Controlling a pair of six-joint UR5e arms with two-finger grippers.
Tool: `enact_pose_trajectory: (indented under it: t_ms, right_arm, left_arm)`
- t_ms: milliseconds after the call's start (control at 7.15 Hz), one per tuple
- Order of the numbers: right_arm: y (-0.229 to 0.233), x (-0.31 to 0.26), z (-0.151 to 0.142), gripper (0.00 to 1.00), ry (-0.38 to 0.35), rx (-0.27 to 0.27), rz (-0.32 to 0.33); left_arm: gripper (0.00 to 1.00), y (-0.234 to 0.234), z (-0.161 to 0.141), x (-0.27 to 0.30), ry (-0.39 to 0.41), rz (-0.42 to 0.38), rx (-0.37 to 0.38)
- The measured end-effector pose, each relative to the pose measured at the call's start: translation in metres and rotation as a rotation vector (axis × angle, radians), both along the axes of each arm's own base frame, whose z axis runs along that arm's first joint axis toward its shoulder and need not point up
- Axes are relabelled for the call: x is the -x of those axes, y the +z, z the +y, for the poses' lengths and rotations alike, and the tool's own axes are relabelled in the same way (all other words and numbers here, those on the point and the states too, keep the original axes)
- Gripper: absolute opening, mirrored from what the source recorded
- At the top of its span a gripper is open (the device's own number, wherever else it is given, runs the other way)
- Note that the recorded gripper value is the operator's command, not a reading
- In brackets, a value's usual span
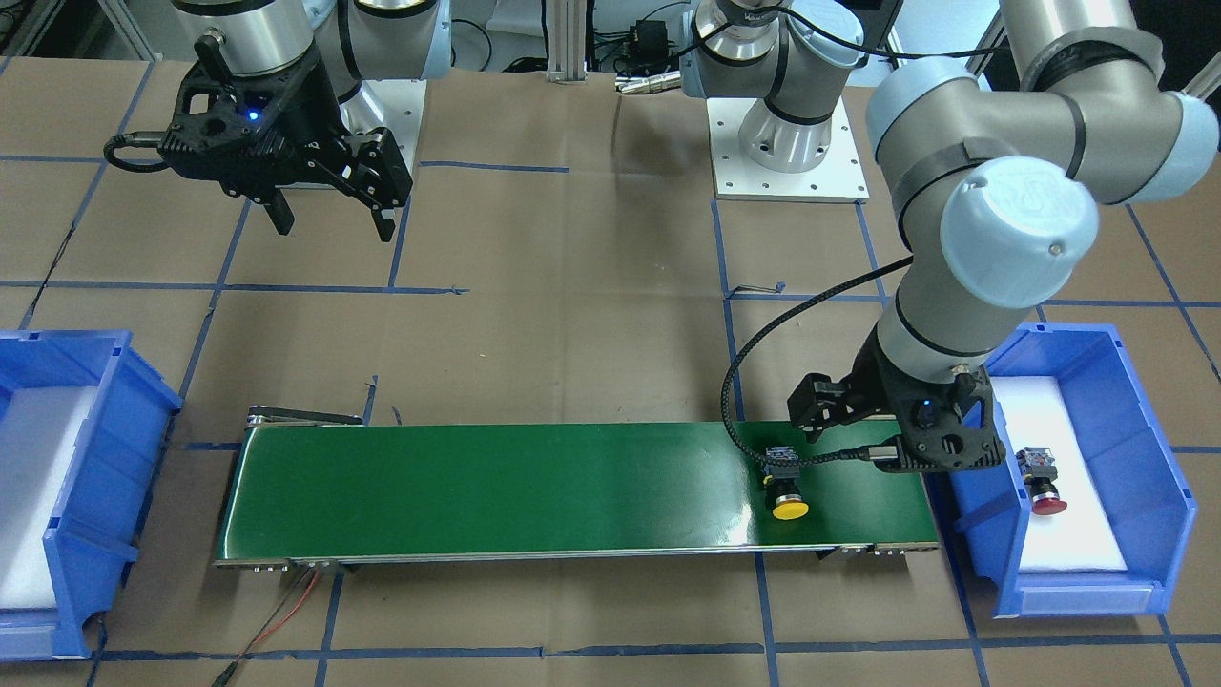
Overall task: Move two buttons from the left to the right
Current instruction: 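Lower the yellow button onto the belt and open the left gripper, then move the left gripper back to the bin and grasp the red-capped button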
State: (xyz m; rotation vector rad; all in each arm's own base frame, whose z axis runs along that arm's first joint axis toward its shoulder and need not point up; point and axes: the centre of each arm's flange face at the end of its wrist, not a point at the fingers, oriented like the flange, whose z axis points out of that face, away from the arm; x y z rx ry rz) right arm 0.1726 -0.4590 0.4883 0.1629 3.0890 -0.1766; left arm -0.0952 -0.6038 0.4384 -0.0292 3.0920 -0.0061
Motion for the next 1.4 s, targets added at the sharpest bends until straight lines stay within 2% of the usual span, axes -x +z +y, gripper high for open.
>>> enact_pose_trajectory:
  t_ms: [280, 559, 979, 1399]
  right_arm:
    - [0.0, 0.0, 0.0, 1.0, -0.001, 0.0, 0.0]
    - [0.0, 0.0, 0.0, 1.0, -0.002, 0.0, 0.0]
    - [0.0, 0.0, 0.0, 1.0, -0.003, 0.0, 0.0]
    - [0.0, 0.0, 0.0, 1.0, -0.005, 0.0, 0.0]
  left_arm:
    - [0.99, 0.013, 0.003, -0.057, 0.006, 0.022, -0.009]
    - [0.99, 0.015, 0.002, -0.141, 0.023, 0.025, -0.012]
    - [0.98, 0.019, 0.006, -0.269, 0.006, 0.019, -0.004]
    - [0.98, 0.001, -0.014, -0.325, -0.008, 0.017, -0.011]
